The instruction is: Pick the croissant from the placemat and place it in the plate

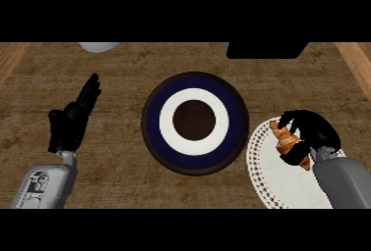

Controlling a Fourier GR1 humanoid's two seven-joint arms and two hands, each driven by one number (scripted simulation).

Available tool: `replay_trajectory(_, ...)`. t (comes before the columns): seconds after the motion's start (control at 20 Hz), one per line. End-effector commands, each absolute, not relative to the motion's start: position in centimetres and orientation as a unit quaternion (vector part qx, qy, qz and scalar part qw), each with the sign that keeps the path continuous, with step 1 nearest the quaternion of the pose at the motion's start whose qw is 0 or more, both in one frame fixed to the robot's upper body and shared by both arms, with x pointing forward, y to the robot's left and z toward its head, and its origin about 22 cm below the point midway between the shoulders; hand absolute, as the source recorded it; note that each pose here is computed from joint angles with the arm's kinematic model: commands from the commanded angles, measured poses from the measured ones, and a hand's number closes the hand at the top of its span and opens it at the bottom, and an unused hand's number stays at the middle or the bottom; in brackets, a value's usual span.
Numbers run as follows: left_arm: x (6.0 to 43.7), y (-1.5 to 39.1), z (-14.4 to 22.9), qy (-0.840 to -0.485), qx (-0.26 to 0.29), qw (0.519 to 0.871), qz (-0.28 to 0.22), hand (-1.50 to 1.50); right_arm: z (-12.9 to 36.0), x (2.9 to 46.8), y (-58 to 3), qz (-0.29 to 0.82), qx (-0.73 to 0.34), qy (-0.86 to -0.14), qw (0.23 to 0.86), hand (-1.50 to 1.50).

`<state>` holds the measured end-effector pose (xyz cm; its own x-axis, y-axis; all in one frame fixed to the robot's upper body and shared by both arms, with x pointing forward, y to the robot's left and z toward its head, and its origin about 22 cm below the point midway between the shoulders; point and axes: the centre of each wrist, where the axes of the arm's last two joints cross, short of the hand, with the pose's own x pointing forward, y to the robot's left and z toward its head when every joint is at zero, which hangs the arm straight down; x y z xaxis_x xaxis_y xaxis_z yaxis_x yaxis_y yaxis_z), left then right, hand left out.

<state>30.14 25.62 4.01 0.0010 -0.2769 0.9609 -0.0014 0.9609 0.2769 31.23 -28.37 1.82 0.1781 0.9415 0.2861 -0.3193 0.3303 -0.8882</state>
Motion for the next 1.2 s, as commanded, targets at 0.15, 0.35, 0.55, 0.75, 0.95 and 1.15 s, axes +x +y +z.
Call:
replay_trajectory(0.15, 30.6, 25.3, 4.0, -0.702, 0.09, 0.699, -0.099, 0.0, 2.7, 31.9, -36.9, 0.51, -0.277, -0.508, 0.636, 1.5)
replay_trajectory(0.35, 31.7, 23.4, 5.0, -0.705, 0.094, 0.695, -0.108, 0.0, 5.2, 34.4, -38.7, 0.47, -0.287, -0.595, 0.586, 1.5)
replay_trajectory(0.55, 31.0, 25.5, 4.0, -0.707, 0.094, 0.695, -0.093, 0.0, 7.3, 34.9, -39.3, 0.396, -0.28, -0.69, 0.537, 1.5)
replay_trajectory(0.75, 30.6, 24.5, 4.8, -0.704, 0.092, 0.696, -0.106, 0.0, 11.1, 36.3, -39.6, 0.382, -0.24, -0.749, 0.485, 1.5)
replay_trajectory(0.95, 30.3, 26.7, 2.5, -0.696, 0.091, 0.705, -0.101, 0.0, 12.0, 36.5, -36.3, 0.376, -0.181, -0.786, 0.456, 1.5)
replay_trajectory(1.15, 29.4, 24.9, 3.4, -0.7, 0.097, 0.701, -0.1, 0.0, 13.4, 37.8, -32.6, 0.393, -0.119, -0.771, 0.487, 1.5)
